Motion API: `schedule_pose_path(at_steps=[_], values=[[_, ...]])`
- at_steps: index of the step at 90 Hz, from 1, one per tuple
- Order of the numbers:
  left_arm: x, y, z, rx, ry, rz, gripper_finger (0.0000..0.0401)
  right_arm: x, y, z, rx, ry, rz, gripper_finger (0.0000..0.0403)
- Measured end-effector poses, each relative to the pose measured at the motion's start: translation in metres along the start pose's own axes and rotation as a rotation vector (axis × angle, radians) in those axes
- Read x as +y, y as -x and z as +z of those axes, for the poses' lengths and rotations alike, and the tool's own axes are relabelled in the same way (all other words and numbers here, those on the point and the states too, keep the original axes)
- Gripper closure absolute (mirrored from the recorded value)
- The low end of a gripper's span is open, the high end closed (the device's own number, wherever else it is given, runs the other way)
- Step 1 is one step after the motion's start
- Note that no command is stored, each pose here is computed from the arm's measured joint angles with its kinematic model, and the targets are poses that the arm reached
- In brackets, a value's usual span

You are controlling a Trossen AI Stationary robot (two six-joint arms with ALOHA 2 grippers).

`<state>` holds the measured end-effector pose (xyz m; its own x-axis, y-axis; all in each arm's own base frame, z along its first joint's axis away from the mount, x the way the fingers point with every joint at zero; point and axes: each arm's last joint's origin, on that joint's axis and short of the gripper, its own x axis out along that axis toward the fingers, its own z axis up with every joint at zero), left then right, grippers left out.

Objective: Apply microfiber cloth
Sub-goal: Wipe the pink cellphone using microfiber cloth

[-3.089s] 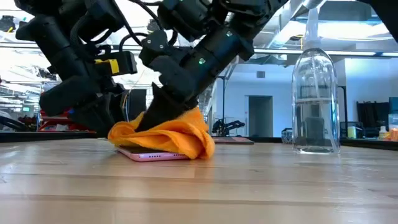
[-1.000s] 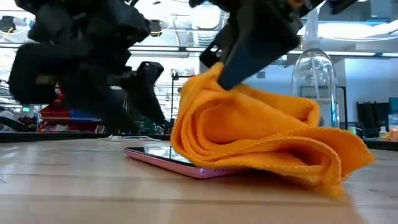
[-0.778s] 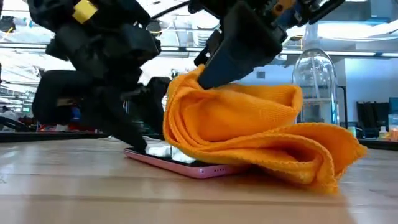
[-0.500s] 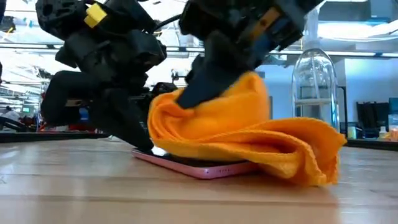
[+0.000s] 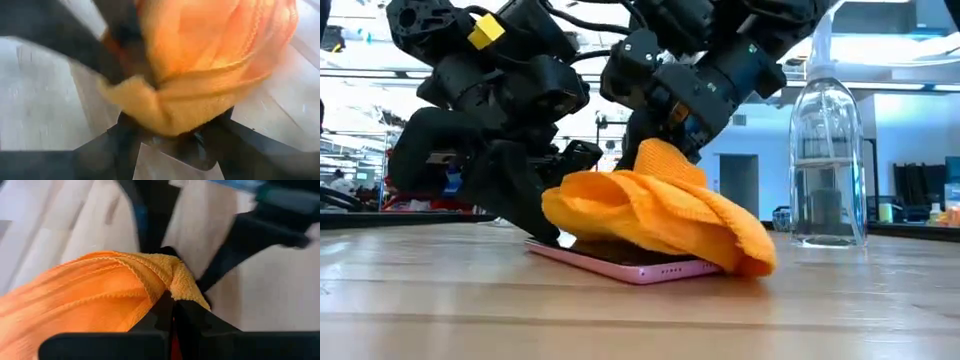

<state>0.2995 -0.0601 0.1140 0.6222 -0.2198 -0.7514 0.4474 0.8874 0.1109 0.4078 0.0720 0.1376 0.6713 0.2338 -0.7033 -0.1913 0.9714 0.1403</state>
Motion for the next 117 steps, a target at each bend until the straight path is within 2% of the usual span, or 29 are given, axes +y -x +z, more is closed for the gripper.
schedule_pose_path(at_steps=[23,30,41,52,61,71,83,117], values=[[0.003,0.000,-0.004,0.024,0.018,0.005,0.0203,0.049,-0.003,-0.012,0.084,0.101,0.104,0.0403],[0.003,0.000,-0.004,0.025,0.021,0.010,0.0203,0.055,-0.004,-0.013,0.073,0.145,0.090,0.0403],[0.003,0.000,-0.004,0.024,0.028,0.013,0.0203,0.047,-0.005,-0.007,0.003,0.178,-0.038,0.0403],[0.003,0.000,-0.004,0.025,0.030,0.014,0.0203,0.029,-0.003,0.006,-0.097,0.183,-0.086,0.0403],[0.003,0.000,-0.004,0.025,0.035,0.016,0.0203,0.016,-0.002,0.008,-0.104,0.167,-0.110,0.0403],[0.003,0.000,-0.004,0.025,0.037,0.016,0.0203,0.018,-0.003,0.005,-0.071,0.171,-0.046,0.0403],[0.004,0.000,-0.004,0.027,0.038,0.021,0.0203,0.035,-0.004,-0.004,0.001,0.193,0.039,0.0403],[0.004,0.000,-0.004,0.027,0.048,0.035,0.0203,0.085,-0.001,-0.028,0.184,0.158,0.080,0.0403]])
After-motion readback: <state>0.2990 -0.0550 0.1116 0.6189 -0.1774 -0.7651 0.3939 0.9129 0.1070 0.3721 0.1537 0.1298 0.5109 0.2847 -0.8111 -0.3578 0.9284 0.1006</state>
